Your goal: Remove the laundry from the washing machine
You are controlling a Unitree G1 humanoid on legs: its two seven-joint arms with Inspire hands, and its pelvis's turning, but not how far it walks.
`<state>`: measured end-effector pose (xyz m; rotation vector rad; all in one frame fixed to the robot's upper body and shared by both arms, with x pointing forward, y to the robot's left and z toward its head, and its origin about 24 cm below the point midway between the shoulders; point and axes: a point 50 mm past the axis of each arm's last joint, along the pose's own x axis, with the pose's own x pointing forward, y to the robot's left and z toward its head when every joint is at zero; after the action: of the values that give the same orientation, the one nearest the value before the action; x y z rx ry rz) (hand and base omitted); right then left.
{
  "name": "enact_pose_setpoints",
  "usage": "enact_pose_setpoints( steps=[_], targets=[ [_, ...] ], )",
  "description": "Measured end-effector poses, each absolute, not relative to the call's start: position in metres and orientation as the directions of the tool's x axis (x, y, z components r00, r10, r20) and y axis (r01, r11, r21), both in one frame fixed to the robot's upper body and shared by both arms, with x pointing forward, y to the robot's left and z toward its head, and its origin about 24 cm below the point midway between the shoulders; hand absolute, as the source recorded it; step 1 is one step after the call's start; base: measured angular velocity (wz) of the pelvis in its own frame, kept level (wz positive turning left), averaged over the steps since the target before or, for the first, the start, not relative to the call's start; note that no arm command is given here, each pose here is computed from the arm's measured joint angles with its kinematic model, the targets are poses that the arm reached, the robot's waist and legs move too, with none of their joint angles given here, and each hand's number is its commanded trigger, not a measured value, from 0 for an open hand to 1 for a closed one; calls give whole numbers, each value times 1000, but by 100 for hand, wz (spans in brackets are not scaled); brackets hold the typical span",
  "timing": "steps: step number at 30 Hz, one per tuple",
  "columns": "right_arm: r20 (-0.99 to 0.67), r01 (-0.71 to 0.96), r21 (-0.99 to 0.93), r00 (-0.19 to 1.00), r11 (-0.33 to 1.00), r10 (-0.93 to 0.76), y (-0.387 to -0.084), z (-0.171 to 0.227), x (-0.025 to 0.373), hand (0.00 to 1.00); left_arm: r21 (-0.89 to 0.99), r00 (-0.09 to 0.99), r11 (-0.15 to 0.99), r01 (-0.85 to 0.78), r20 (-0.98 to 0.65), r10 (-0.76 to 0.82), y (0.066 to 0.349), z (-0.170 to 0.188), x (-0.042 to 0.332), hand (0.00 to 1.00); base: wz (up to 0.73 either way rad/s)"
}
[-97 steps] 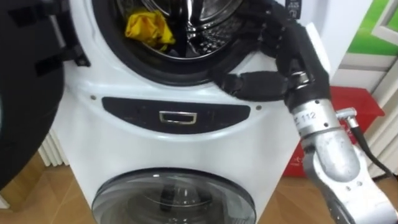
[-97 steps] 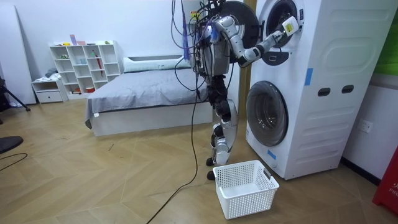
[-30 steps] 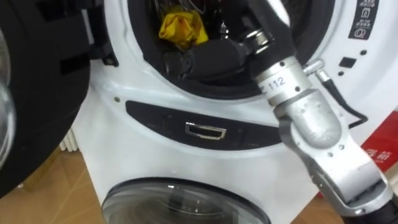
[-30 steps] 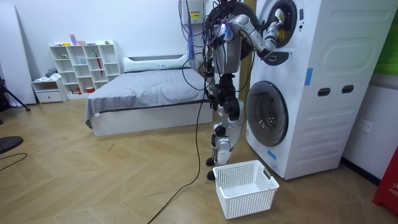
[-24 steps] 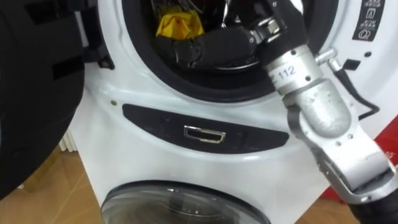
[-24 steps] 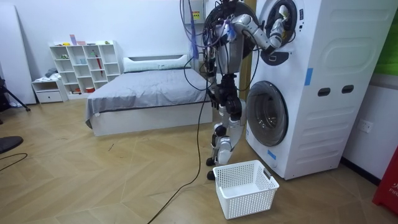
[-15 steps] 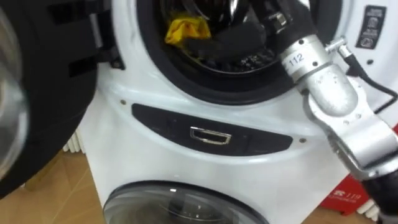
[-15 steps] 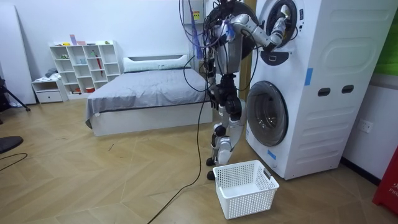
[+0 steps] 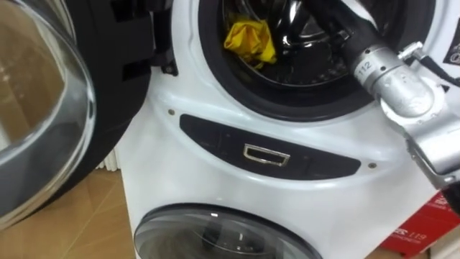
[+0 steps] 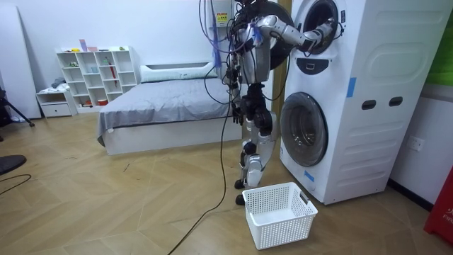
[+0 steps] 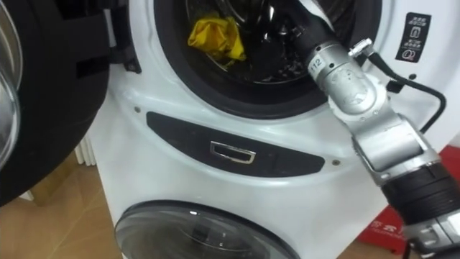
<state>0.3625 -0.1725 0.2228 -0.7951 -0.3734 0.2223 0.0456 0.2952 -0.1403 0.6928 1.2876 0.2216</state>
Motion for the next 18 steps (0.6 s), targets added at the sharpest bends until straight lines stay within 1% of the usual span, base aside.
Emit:
enact_pose_setpoints(
  steps=[7, 18],
  targets=[
    [155, -120, -787, 911, 605, 383, -174, 218, 362, 0, 601, 300, 768, 222, -792, 532, 302, -137, 48, 0, -2],
    [125, -111, -837, 915, 535, 384, -171, 218, 362, 0, 602, 298, 760, 244, -792, 532, 305, -137, 47, 0, -1]
  ],
)
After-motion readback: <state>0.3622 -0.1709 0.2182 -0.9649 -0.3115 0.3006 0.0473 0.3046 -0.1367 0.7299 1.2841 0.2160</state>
